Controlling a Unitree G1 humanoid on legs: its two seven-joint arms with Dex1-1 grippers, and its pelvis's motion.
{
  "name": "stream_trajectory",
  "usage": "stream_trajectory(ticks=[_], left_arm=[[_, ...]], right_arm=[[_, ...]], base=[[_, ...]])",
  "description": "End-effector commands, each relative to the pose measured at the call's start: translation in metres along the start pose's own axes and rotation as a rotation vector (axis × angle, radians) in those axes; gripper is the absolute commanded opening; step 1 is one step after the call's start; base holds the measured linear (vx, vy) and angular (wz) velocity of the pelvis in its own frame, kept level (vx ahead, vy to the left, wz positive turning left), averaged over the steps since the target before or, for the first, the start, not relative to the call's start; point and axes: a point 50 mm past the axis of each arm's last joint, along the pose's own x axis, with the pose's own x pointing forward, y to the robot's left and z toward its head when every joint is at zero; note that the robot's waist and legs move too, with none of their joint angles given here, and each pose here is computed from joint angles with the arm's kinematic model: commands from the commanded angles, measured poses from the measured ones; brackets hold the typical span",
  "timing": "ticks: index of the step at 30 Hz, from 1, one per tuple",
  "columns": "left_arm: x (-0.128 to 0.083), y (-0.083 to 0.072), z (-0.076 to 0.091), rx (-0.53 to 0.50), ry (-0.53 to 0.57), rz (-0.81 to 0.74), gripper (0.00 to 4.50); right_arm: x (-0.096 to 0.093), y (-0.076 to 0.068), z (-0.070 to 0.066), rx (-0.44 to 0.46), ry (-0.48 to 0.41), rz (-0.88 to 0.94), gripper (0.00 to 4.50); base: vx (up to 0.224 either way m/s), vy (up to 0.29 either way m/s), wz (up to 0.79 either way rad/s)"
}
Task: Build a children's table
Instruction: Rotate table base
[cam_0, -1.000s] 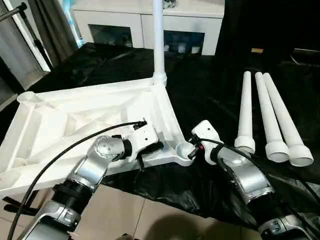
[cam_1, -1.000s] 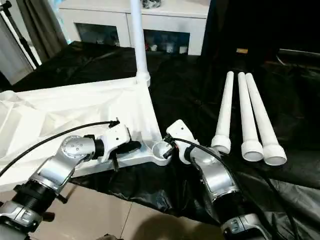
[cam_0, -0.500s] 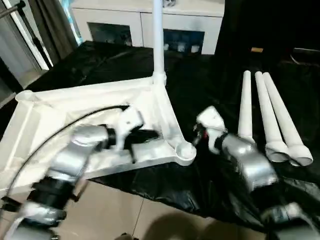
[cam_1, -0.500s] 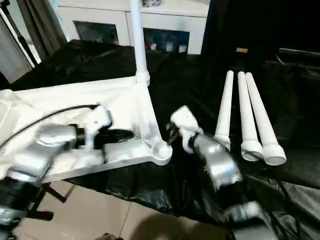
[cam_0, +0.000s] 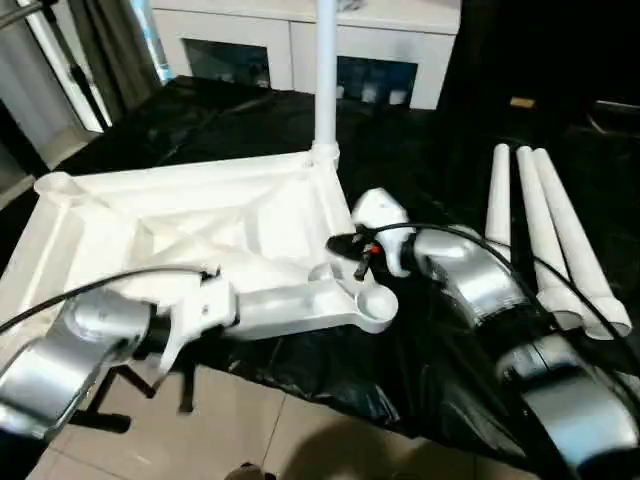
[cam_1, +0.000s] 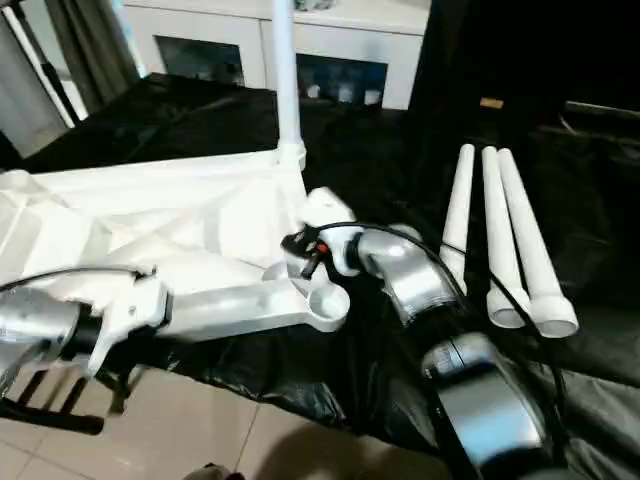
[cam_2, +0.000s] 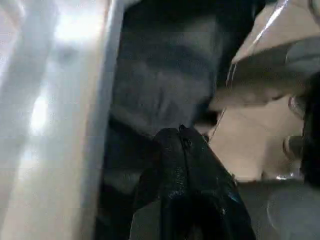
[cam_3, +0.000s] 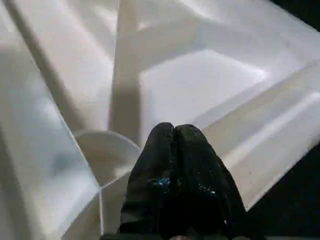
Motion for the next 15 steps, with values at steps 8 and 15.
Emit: stream_trajectory(ticks=[8, 15], left_arm=[[-0.012, 0.015, -0.013, 0.028, 0.137, 0.205, 0.00], [-0.024, 0.028, -0.013, 0.037, 0.159, 0.282, 0.00]], right_arm=[[-0.002, -0.015, -0.001, -0.107, 0.120, -0.045, 0.07], [-0.012, -0.023, -0.016, -0.117, 0.170, -0.072, 0.07]], base=[[0.000, 0.000, 0.00], [0.000, 0.000, 0.00]])
